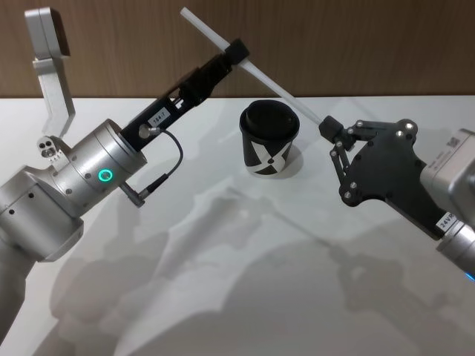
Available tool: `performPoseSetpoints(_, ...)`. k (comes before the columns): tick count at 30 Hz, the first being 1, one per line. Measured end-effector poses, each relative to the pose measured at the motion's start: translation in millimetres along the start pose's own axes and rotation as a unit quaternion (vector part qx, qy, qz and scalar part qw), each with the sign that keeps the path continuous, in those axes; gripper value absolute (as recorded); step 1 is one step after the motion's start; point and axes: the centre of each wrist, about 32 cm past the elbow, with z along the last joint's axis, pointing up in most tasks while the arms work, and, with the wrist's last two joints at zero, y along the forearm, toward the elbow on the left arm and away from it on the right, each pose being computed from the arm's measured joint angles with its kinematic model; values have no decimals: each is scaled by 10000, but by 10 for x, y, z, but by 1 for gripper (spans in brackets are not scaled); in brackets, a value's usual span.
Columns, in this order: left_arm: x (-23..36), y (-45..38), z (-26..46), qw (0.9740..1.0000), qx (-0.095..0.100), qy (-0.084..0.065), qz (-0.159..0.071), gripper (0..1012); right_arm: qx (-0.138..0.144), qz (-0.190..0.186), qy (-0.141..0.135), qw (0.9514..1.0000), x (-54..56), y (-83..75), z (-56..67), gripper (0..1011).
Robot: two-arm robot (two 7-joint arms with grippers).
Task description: Pick up the straw with one hand, pass it to the other hand, and insert it into the cup.
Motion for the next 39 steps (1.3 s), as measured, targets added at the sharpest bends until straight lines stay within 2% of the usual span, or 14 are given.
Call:
performPoseSetpoints(5, 0, 0, 0, 10000, -2, 2, -2, 32, 1, 0, 0, 10000, 0, 0, 0, 17)
performPoseSetpoints(11, 0, 1, 1, 10000, -2, 1, -2, 14, 2, 0, 0, 10000, 0, 0, 0, 187)
performPoseSetpoints(12, 0, 1, 1, 10000, -2, 1, -3, 13, 2, 0, 0, 10000, 0, 0, 1, 187)
performPoseSetpoints(14, 0, 0, 1, 10000, -2, 1, -4, 14, 2, 0, 0, 10000, 0, 0, 0, 287)
performPoseSetpoints(15, 0, 0, 1, 10000, -2, 1, -5, 14, 2, 0, 0, 10000, 0, 0, 0, 287)
performPoseSetpoints(20, 3, -15, 1, 10000, 18, -44, -1, 13, 2, 0, 0, 10000, 0, 0, 0, 438)
performPoseSetpoints(25, 9, -61, 3, 9995, 112, -275, 63, 13, 1, 0, 0, 10000, 0, 0, 0, 627)
performPoseSetpoints(28, 14, -86, 7, 9989, 168, -427, 107, 13, 0, 0, 0, 10000, 0, 0, 0, 704)
performPoseSetpoints(30, 20, -130, 15, 9975, 247, -639, 152, 12, 1, 0, 0, 10000, 0, 0, 0, 763)
performPoseSetpoints(33, 23, -167, 17, 9960, 314, -810, 184, 13, 1, 0, 0, 10000, 0, 0, 0, 856)
performPoseSetpoints(34, 26, -196, 20, 9945, 360, -956, 209, 13, 0, 0, 0, 10000, 0, 0, 0, 889)
performPoseSetpoints(36, 27, -223, 25, 9928, 401, -1104, 236, 14, 0, 0, 0, 10000, 0, 0, 0, 920)
performPoseSetpoints(37, 31, -252, 30, 9909, 442, -1242, 258, 13, 0, 0, 0, 10000, 0, 0, 0, 966)
performPoseSetpoints(39, 32, -280, 30, 9890, 479, -1372, 277, 12, 1, 0, 0, 10000, 0, 0, 0, 1001)
